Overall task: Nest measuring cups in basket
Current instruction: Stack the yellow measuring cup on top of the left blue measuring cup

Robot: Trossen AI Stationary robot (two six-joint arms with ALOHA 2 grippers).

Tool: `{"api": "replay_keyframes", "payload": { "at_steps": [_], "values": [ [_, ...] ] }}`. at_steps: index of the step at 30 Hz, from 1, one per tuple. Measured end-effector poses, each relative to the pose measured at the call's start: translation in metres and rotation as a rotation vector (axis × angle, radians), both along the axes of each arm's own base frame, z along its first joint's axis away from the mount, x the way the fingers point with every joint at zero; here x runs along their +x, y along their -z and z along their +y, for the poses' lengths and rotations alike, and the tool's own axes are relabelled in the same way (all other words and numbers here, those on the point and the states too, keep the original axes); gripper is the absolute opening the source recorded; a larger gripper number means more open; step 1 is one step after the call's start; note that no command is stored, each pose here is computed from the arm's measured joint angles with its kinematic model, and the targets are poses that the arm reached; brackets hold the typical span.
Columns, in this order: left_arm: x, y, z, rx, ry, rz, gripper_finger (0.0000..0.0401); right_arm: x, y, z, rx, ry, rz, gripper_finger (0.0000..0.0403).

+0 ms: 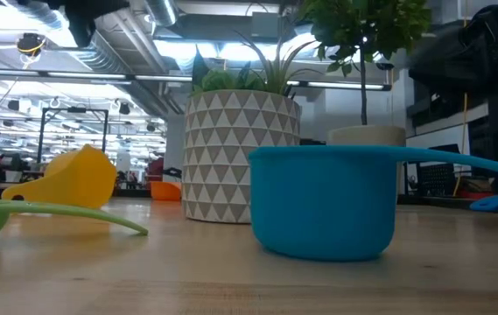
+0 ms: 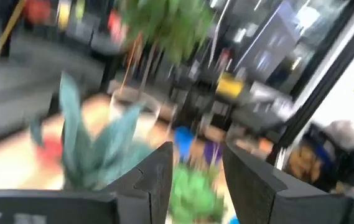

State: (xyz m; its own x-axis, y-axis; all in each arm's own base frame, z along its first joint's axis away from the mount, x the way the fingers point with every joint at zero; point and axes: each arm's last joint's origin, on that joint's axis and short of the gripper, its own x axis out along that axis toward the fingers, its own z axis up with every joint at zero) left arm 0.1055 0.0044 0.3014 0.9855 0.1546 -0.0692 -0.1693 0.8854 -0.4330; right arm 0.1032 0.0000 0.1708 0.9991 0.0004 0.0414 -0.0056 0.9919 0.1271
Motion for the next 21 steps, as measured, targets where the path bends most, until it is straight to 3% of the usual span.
{"api": "replay_keyframes", "payload": {
  "at_steps": [6, 13, 17, 21],
  "values": [
    [0.013, -0.003, -0.002, -0.246, -0.012, 0.353, 0.0134, 0.000, 0.000, 0.000, 0.001, 0.000, 0.001, 0.0047],
    [0.023, 0.022, -0.007, -0.537, 0.023, 0.737, 0.0133, 0.000, 0.000, 0.000, 0.002, 0.000, 0.000, 0.0047],
    [0.024, 0.042, -0.009, -0.630, -0.026, 0.939, 0.0133, 0.000, 0.000, 0.000, 0.002, 0.000, 0.000, 0.0047],
    [0.031, 0.054, -0.009, -0.682, -0.092, 1.025, 0.0133, 0.000, 0.000, 0.000, 0.003, 0.000, 0.000, 0.0047]
  ]
}}
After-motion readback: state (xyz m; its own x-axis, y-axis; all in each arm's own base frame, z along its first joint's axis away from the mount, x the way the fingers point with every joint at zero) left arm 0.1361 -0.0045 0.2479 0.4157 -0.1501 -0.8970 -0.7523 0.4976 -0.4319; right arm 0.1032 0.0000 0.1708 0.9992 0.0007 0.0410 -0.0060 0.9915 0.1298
